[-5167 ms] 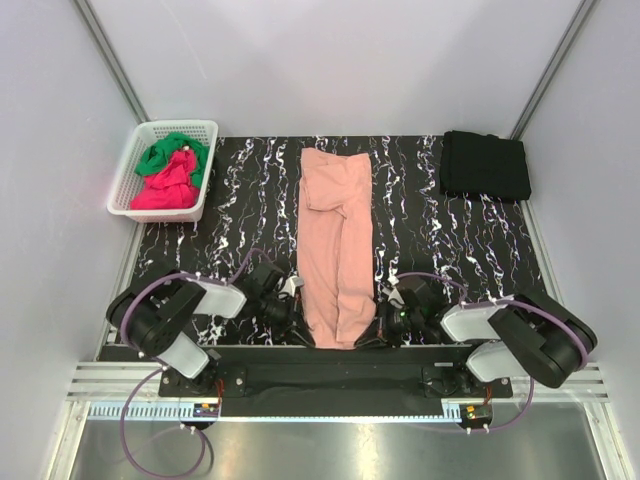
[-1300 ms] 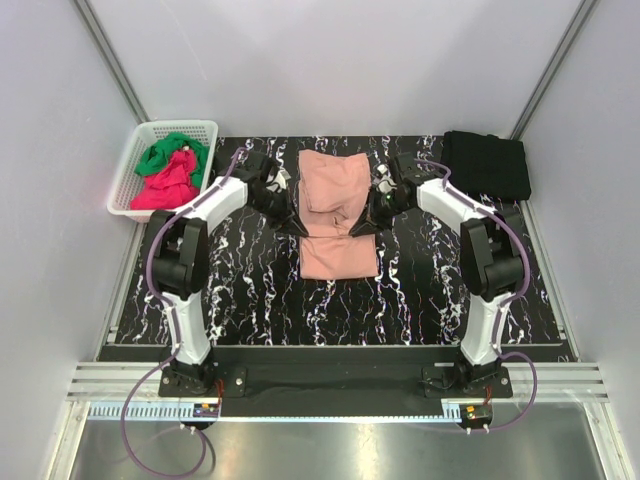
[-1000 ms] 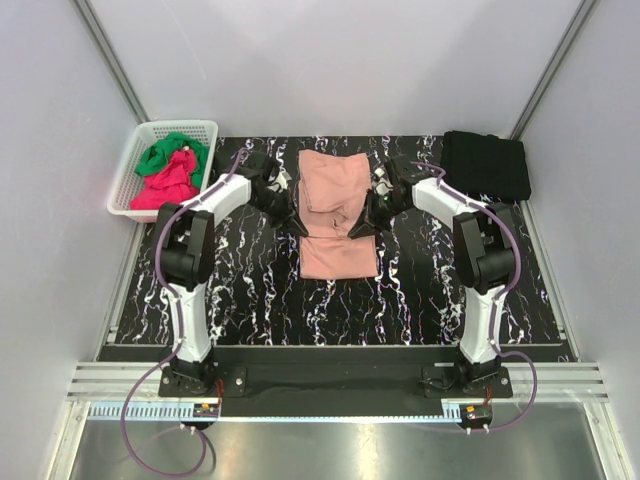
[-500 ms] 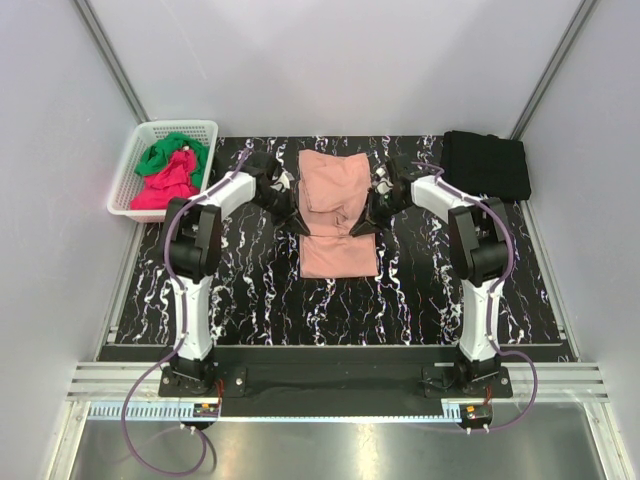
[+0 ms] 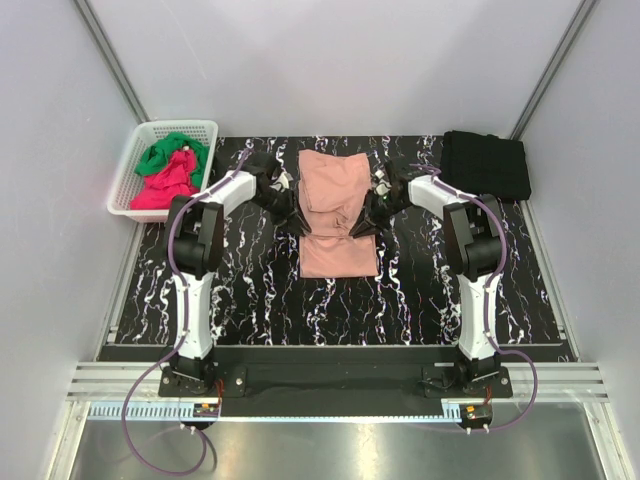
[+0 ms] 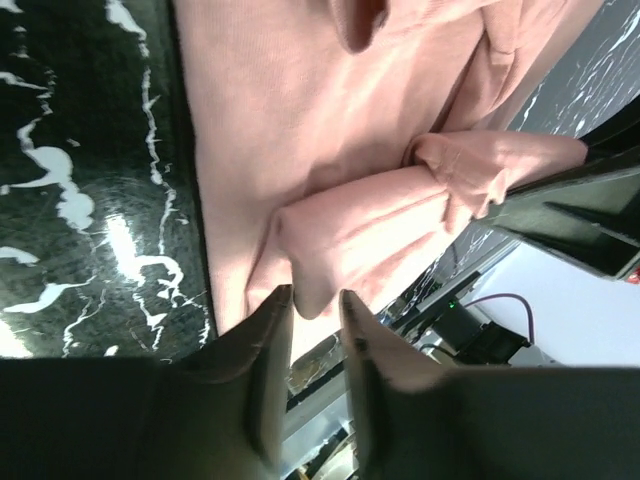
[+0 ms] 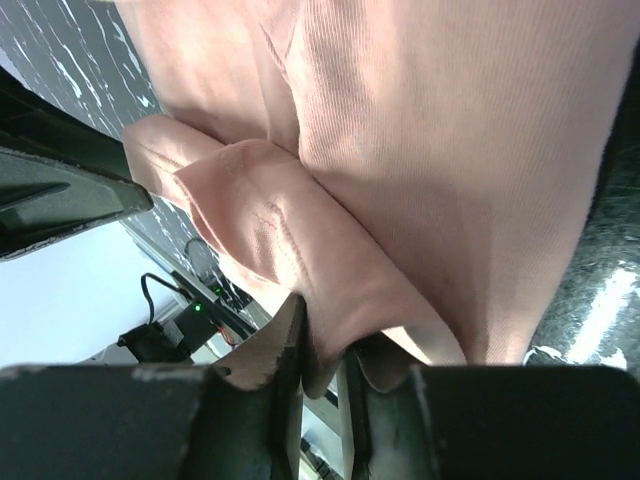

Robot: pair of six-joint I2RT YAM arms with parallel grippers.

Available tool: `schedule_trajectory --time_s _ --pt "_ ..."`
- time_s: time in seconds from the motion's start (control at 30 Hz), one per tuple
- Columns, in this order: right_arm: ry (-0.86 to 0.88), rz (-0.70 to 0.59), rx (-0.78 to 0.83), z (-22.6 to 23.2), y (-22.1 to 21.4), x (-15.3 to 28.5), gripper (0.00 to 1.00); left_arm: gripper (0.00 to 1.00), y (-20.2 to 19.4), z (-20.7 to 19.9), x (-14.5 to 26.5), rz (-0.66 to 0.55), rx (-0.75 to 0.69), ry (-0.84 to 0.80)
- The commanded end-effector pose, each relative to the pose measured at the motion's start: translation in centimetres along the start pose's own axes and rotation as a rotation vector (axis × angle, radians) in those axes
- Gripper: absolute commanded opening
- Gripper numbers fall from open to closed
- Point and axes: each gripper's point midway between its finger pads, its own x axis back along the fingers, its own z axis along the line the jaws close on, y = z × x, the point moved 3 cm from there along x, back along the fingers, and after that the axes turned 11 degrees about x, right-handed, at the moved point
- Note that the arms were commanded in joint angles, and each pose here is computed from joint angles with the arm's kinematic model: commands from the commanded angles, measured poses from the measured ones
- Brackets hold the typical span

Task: Fold and stack the t-shirts
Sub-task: Fold the tshirt

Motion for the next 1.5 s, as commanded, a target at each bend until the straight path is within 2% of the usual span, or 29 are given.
schedule_trajectory --time_s 0.0,0.03,0.13,0.27,0.3,0.6,0.73,0.87,1.1,1.27,1.47 --pt "-0.008 -0.043 0.031 0.3 1.5 1.0 0.23 0.38 1.0 -1.1 1.0 -0.035 -0.026 -0.026" --pt "-0.016 -0.049 0.035 0.4 1.5 1.1 0.23 0.44 1.0 -1.1 1.1 -0.040 -0.027 -0.026" --pt "-0.033 -0.074 0.052 0.7 1.8 1.8 0.24 0.48 1.1 -1.3 1.8 -0.067 -0.036 -0.018" --pt "-0.045 -0.137 0.093 2.3 2.6 3.9 0.30 0.49 0.8 -2.5 3.6 -0.115 -0.057 -0.032" --pt "-0.056 -0.149 0.097 2.3 2.8 4.1 0.37 0.49 0.7 -2.9 4.0 -0.119 -0.062 -0.042" --pt "-0.029 -0.219 0.149 4.7 4.5 6.0 0.36 0.49 -0.6 -5.3 6.0 -0.113 -0.111 -0.116" --pt "-0.037 -0.246 0.158 4.9 5.4 6.7 0.36 0.49 -1.4 -6.1 5.3 -0.080 -0.133 -0.134" --pt "-0.037 -0.261 0.169 5.3 5.7 7.3 0.31 0.50 -2.7 -7.2 4.4 -0.036 -0.175 -0.151" --pt "-0.031 -0.223 0.158 5.5 1.7 8.9 0.31 0.50 -5.0 -6.4 1.9 0.018 -0.193 -0.095" --pt "-0.024 -0.146 0.127 3.5 0.1 6.8 0.31 0.50 -5.0 -5.7 -0.5 0.037 -0.196 -0.064" --pt "-0.030 -0.133 0.128 2.3 0.5 5.3 0.31 0.50 -3.8 -4.0 -2.4 0.027 -0.189 -0.010"
